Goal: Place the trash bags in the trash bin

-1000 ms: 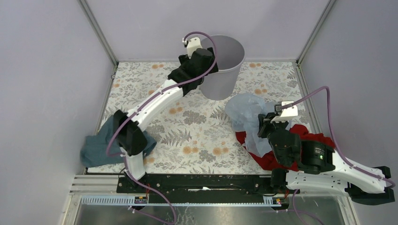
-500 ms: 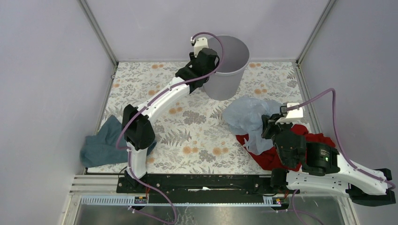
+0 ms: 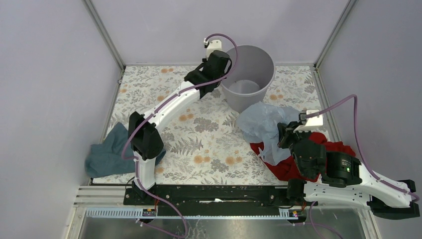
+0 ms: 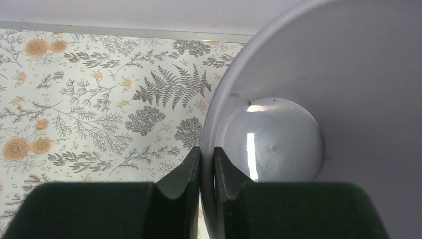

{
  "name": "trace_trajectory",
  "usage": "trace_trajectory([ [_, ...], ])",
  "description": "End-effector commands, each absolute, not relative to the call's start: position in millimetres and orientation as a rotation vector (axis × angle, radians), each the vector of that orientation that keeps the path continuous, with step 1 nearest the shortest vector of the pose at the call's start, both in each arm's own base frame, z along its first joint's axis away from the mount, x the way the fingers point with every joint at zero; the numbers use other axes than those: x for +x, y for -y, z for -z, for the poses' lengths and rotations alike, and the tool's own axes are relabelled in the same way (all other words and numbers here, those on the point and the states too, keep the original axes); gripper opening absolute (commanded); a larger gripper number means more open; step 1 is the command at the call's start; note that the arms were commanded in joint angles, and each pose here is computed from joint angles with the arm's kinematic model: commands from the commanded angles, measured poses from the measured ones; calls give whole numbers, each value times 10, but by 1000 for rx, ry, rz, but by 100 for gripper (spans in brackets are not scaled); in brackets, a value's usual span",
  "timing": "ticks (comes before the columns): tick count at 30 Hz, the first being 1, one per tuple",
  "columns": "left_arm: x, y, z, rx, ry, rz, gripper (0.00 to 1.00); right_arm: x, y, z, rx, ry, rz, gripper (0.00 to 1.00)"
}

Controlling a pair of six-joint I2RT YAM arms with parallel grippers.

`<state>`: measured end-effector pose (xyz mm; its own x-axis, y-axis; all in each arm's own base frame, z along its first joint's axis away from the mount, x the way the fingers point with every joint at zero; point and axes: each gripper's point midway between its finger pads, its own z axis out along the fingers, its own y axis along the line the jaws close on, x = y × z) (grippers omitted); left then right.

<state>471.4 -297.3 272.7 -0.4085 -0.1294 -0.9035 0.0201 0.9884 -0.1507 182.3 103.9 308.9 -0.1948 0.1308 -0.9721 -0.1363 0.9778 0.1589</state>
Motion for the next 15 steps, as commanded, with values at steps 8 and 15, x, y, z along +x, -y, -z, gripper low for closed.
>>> trace_trajectory([
  [8, 4345, 2581, -3428, -91, -1937, 225, 0, 1834, -1051, -3262, 37, -1740, -270, 0],
  [15, 3671, 2024, -3367, -98, -1959, 227, 0, 1919, -927, -3655, -33, -1658, -114, 0],
])
